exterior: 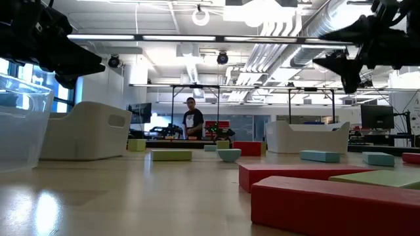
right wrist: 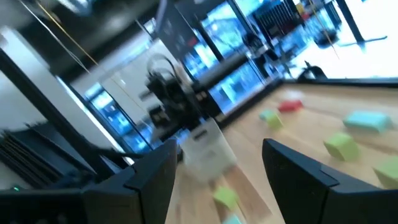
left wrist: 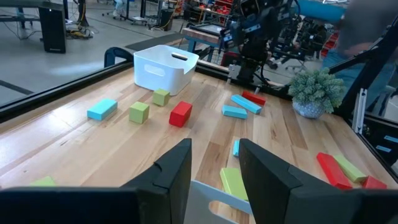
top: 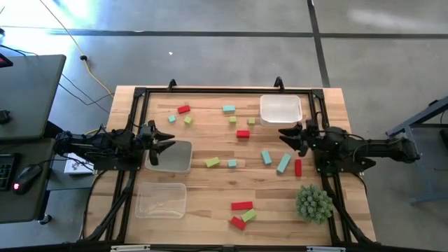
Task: Sort & place blocks by color
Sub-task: Put the red block into the white bin
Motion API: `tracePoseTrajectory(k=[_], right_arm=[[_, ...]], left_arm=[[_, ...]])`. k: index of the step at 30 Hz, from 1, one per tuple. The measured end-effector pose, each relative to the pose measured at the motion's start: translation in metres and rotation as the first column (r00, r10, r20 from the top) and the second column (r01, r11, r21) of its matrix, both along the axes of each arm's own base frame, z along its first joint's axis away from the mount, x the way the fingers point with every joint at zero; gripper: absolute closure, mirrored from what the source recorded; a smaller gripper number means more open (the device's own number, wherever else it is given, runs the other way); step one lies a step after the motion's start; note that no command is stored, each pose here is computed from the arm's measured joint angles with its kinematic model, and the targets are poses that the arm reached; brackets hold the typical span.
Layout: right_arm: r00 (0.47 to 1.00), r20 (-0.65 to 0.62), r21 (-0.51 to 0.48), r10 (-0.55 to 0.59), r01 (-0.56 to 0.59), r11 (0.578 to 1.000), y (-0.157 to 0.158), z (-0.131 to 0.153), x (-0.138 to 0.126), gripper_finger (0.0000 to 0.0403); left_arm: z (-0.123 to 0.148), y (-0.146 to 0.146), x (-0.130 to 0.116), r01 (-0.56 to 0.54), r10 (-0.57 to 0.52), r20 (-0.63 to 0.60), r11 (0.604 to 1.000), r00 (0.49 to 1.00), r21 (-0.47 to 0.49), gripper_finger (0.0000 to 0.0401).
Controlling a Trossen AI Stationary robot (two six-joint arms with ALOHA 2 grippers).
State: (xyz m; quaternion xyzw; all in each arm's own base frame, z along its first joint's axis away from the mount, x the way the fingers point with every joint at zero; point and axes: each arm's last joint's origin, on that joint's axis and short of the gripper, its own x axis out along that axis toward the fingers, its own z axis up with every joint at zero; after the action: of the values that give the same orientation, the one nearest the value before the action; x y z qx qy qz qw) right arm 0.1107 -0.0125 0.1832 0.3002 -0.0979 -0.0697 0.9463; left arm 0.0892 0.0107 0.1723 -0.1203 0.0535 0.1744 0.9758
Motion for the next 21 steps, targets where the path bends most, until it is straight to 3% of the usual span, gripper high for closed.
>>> tracePoseTrajectory(k=[5, 11, 17, 21], right_arm=[[0.993, 0.11, 0.052, -0.033, 0.028, 0.998, -0.001, 0.009, -0.002, 0.0176], [0.989, 0.136, 0.09, -0.058, 0.046, 0.995, -0.002, 0.026, -0.003, 0.0176], [0.995, 0.032, 0.104, -0.095, 0.091, 0.99, -0.002, 0.065, -0.01, 0.0176], [0.986, -0.098, 0.202, -0.137, 0.155, 0.967, -0.003, 0.084, -0.02, 0.0176]], left_arm=[[0.0, 0.0, 0.0, 0.0, 0.0, 0.0, 1.0, 1.0, 0.0, 0.0279], [0.0, 0.0, 0.0, 0.0, 0.0, 0.0, 1.0, 1.0, 0.001, 0.0279], [0.0, 0.0, 0.0, 0.0, 0.0, 0.0, 1.0, 1.0, 0.001, 0.0279], [0.0, 0.0, 0.0, 0.0, 0.0, 0.0, 1.0, 1.0, 0.0, 0.0279]])
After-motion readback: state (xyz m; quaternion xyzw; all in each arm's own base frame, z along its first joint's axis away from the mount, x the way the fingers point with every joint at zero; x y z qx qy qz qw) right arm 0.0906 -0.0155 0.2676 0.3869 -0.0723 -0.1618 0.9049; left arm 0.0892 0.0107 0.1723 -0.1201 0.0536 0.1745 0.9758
